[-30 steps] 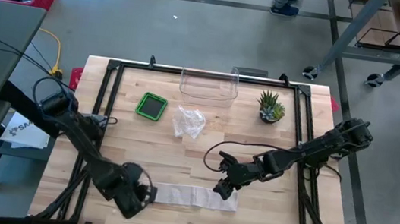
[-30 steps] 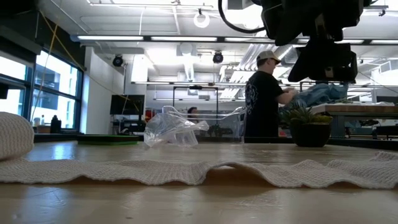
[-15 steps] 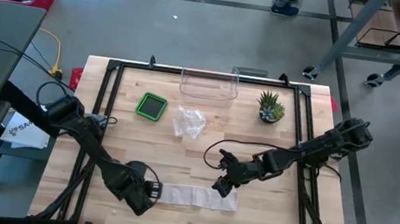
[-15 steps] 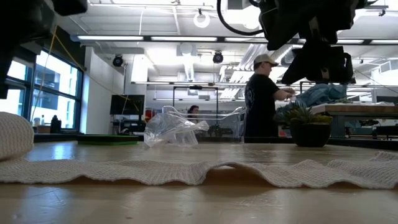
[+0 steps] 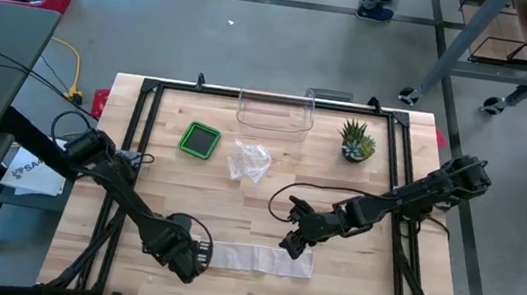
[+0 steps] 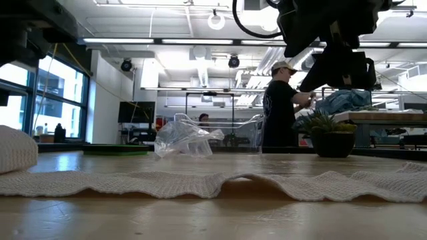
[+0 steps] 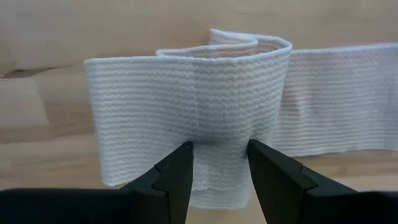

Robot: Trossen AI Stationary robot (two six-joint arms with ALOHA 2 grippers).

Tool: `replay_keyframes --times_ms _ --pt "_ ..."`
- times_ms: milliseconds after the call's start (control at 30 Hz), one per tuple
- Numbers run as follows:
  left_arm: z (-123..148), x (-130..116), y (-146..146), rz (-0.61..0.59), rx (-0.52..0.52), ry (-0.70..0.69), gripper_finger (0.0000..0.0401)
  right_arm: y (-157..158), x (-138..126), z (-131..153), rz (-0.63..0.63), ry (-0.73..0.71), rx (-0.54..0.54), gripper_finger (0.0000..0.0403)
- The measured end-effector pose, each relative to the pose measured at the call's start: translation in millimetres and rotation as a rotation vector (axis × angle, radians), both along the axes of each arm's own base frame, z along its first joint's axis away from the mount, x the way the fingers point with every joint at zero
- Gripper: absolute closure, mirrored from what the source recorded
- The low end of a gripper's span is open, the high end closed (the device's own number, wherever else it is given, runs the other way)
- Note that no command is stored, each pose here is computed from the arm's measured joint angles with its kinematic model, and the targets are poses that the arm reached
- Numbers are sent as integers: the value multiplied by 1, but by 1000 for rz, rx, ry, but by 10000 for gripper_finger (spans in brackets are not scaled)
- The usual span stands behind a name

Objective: Roll bandage
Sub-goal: Roll the bandage

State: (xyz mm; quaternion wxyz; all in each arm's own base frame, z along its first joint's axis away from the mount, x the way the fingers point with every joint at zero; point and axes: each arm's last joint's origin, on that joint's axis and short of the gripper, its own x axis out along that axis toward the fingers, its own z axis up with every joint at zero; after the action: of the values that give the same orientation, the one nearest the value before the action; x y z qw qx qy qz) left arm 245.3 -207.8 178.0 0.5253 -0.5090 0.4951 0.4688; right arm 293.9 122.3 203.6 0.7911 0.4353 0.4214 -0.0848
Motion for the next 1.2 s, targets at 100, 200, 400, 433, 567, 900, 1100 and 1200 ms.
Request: replay_keyframes --times_ms 100,200,400,433,567,900,1100,1200 --pt "-5 5 1 -20 0 -3 255 0 0 0 0 0 -1 198" --pt "-14 9 3 -29 19 19 255 0 0 0 -1 0 -1 198" --pt "-33 17 0 -31 10 53 255 0 0 0 -1 0 -1 199" --pt "-37 19 0 -28 3 60 255 0 0 0 -1 0 -1 198" --pt "-41 22 -1 -21 -34 79 274 0 0 0 -7 2 4 199" --pt "4 8 8 4 74 4 373 0 0 0 -3 1 1 199" --pt "7 12 3 -45 29 -48 373 1 1 1 39 -18 8 199" --pt "8 12 2 -61 22 -65 373 4 6 6 72 -95 19 210"
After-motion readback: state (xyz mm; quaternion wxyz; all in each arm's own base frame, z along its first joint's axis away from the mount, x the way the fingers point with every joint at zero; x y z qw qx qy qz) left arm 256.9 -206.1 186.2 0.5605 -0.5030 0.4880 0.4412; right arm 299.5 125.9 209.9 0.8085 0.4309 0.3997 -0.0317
